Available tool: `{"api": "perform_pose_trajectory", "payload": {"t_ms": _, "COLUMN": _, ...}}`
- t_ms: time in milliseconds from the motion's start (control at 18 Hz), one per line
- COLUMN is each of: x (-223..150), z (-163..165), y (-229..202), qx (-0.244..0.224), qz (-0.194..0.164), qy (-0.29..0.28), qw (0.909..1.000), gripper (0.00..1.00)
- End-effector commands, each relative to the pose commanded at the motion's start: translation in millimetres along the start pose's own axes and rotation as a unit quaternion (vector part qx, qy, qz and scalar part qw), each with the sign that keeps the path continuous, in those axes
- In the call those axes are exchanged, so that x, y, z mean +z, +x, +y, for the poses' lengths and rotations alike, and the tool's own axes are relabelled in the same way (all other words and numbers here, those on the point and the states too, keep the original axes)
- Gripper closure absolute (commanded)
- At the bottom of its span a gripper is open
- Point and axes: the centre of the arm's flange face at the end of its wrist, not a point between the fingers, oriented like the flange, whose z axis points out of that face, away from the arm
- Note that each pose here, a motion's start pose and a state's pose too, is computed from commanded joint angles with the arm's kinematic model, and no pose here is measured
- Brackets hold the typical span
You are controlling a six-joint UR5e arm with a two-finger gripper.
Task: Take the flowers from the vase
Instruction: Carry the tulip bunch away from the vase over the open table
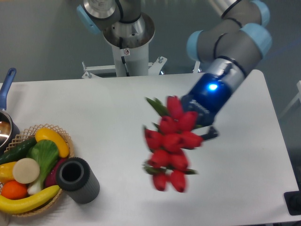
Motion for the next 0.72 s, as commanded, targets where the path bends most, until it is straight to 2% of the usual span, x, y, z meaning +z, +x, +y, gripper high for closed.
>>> {"api": "perform_pose_trajectory", "payload": {"t_ms": 111, "x": -9.8, "z": 26.8, "y": -17.2, "qx": 0.008, "qz": -0.039, "qy": -0.052, "qw": 0.9979, "gripper": 0.85}}
{"api": "perform_pose_trajectory", "payload": {"t_ms": 222, "x": -15.2, "z": 47.8, "y": -24.9, "qx": 0.012, "qz": -0.074, "qy": -0.112, "qw": 0.9909, "gripper": 0.85}}
{"api": "perform_pose_trajectory", "payload": {"t_ms": 389, "x": -19.5, "z": 83.8, "y": -22.6, "qx": 0.012, "qz": -0.118, "qy": -0.220, "qw": 0.9682, "gripper": 0.85}}
{"api": "perform_pose_trajectory", "payload": {"t_ms": 500, "x": -28.9, "z": 91.6, "y": -17.0, "qx": 0.011, "qz": -0.147, "qy": -0.280, "qw": 0.9484, "gripper": 0.85}}
{"api": "perform_pose_trajectory", "payload": {"t_ms": 556, "x": -30.3, "z": 93.3, "y": -18.0, "qx": 0.012, "qz": -0.157, "qy": -0.298, "qw": 0.9414, "gripper": 0.82}}
{"api": "perform_pose_trajectory", "payload": {"t_ms": 611, "x": -30.6, "z": 95.0, "y": -20.6, "qx": 0.010, "qz": -0.161, "qy": -0.312, "qw": 0.9364, "gripper": 0.82}}
{"api": "perform_pose_trajectory", "payload": {"t_ms": 667, "x": -28.0, "z": 84.9, "y": -22.7, "qx": 0.013, "qz": -0.164, "qy": -0.342, "qw": 0.9252, "gripper": 0.82}}
{"api": "perform_pose_trajectory", "payload": {"t_ms": 722, "x": -18.8, "z": 80.0, "y": -22.2, "qx": 0.008, "qz": -0.149, "qy": -0.372, "qw": 0.9163, "gripper": 0.82}}
